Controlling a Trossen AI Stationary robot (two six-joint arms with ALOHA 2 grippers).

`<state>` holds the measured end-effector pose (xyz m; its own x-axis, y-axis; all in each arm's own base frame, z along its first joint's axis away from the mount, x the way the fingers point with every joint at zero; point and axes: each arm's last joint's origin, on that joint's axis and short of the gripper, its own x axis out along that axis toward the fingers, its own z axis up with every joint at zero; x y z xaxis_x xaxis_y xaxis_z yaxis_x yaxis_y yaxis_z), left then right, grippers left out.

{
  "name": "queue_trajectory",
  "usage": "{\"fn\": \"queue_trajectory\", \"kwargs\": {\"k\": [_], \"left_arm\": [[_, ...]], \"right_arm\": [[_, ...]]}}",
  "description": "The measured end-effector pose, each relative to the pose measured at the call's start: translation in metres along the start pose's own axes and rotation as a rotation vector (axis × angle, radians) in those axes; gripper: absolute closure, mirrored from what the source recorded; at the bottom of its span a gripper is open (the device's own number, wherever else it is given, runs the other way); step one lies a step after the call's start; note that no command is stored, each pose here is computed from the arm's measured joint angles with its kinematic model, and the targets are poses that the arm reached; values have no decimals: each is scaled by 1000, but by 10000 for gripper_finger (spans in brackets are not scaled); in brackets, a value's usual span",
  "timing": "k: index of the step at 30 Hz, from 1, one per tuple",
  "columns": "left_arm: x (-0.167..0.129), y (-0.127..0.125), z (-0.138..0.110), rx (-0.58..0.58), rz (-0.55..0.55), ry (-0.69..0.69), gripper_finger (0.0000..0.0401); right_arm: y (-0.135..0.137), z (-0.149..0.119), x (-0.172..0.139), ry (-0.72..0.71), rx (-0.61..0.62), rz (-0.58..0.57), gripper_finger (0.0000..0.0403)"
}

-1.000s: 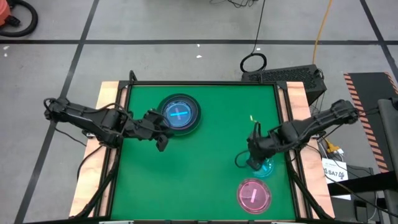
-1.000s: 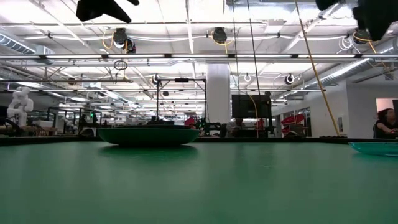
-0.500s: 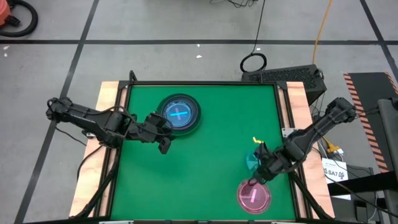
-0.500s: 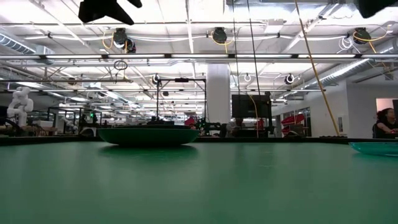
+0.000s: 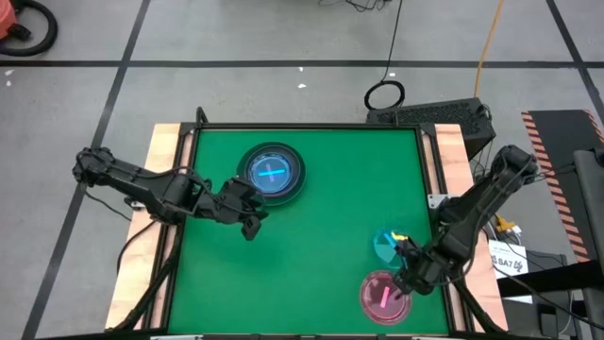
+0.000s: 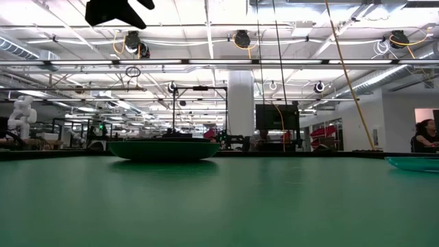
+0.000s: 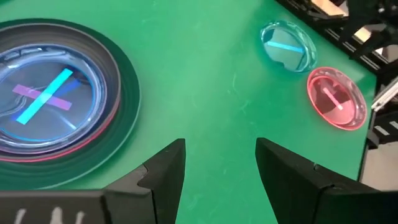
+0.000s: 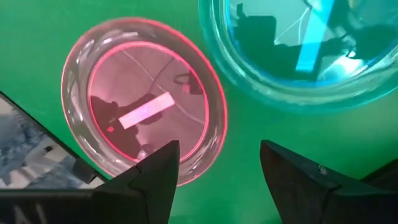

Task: Stack plastic plates
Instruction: Stack the pink plate on the blue plate

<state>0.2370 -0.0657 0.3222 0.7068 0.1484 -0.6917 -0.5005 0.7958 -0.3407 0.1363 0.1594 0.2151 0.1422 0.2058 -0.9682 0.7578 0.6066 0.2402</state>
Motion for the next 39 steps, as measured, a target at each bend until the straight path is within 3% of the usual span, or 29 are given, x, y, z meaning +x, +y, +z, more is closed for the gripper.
{"fn": "queue_trajectory", "kwargs": {"k": [11, 18, 34, 39], "left_arm": [[-1, -2, -2, 1, -7, 4, 199], [-1, -2, -2, -1, -7, 3, 199], [0, -2, -2, -27, -7, 2, 199], [0, -2, -2, -27, -7, 2, 199]], "right_arm": [[-12, -23, 20, 34, 65, 37, 170], [-14, -26, 35, 6, 80, 141, 167], [-27, -22, 68, 9, 79, 150, 201], [-25, -23, 75, 11, 53, 161, 232]]}}
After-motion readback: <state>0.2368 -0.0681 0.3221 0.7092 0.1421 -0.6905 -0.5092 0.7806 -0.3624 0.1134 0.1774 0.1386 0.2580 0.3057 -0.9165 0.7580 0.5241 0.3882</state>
